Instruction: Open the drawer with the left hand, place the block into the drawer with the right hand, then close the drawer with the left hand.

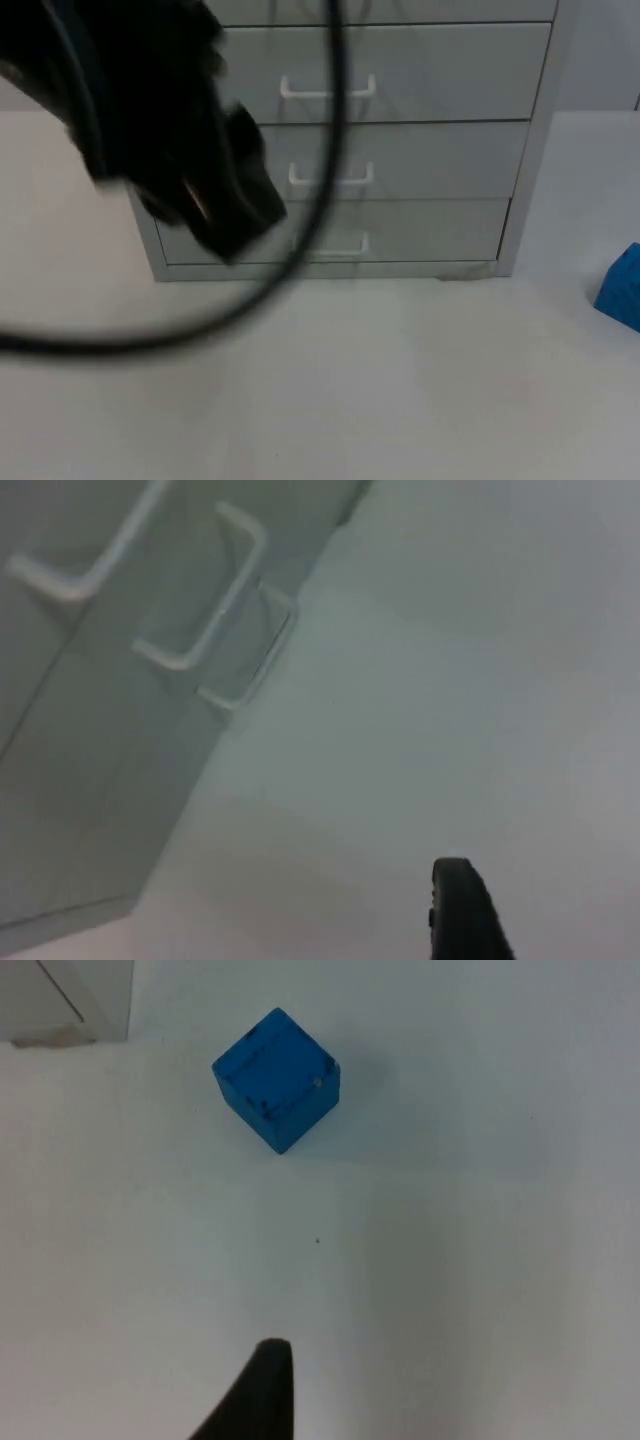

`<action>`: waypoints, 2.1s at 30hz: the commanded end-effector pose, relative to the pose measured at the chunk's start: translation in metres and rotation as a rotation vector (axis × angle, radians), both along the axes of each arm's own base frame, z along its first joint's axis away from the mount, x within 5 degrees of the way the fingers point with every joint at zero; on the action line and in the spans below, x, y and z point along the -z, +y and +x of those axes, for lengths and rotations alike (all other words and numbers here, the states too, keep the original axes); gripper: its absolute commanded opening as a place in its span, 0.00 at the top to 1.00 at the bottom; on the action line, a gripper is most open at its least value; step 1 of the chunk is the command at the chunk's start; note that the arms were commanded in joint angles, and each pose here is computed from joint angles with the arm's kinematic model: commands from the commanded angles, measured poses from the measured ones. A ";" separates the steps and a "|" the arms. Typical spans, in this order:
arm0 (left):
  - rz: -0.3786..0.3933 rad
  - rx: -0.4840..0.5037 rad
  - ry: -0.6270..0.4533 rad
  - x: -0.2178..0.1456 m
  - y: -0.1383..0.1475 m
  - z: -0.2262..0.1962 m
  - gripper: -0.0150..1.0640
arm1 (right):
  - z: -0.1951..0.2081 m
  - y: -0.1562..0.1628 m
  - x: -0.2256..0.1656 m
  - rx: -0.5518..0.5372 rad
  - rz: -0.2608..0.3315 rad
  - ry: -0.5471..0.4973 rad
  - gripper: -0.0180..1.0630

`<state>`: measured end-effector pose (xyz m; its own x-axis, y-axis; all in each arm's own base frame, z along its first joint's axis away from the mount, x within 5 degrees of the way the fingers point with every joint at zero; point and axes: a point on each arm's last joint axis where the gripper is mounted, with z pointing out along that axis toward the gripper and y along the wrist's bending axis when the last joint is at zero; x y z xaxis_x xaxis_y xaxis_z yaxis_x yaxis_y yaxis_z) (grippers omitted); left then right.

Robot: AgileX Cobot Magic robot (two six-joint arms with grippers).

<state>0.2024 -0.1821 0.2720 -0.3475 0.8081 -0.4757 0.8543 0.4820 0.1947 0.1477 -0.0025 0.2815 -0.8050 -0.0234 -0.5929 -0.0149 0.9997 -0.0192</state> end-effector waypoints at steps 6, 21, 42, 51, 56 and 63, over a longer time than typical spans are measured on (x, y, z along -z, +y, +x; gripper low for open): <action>0.307 0.166 -0.252 0.040 -0.051 -0.003 0.40 | 0.000 0.000 -0.002 0.003 -0.001 -0.011 0.01; 0.527 0.452 -0.296 0.139 -0.083 0.021 0.59 | 0.000 0.000 -0.002 0.004 0.000 -0.013 0.01; 0.444 0.297 -0.419 0.183 -0.059 0.084 0.54 | 0.001 -0.001 -0.001 0.004 -0.006 -0.017 0.01; 0.405 0.259 -0.409 0.185 -0.058 0.105 0.54 | 0.001 -0.001 -0.001 0.004 -0.006 -0.023 0.01; 0.404 0.275 -0.384 0.194 -0.060 0.105 0.55 | 0.000 -0.001 0.014 0.004 -0.006 -0.021 0.01; 0.419 0.285 -0.356 0.207 -0.059 0.104 0.87 | -0.001 -0.001 0.020 0.004 -0.006 -0.015 0.01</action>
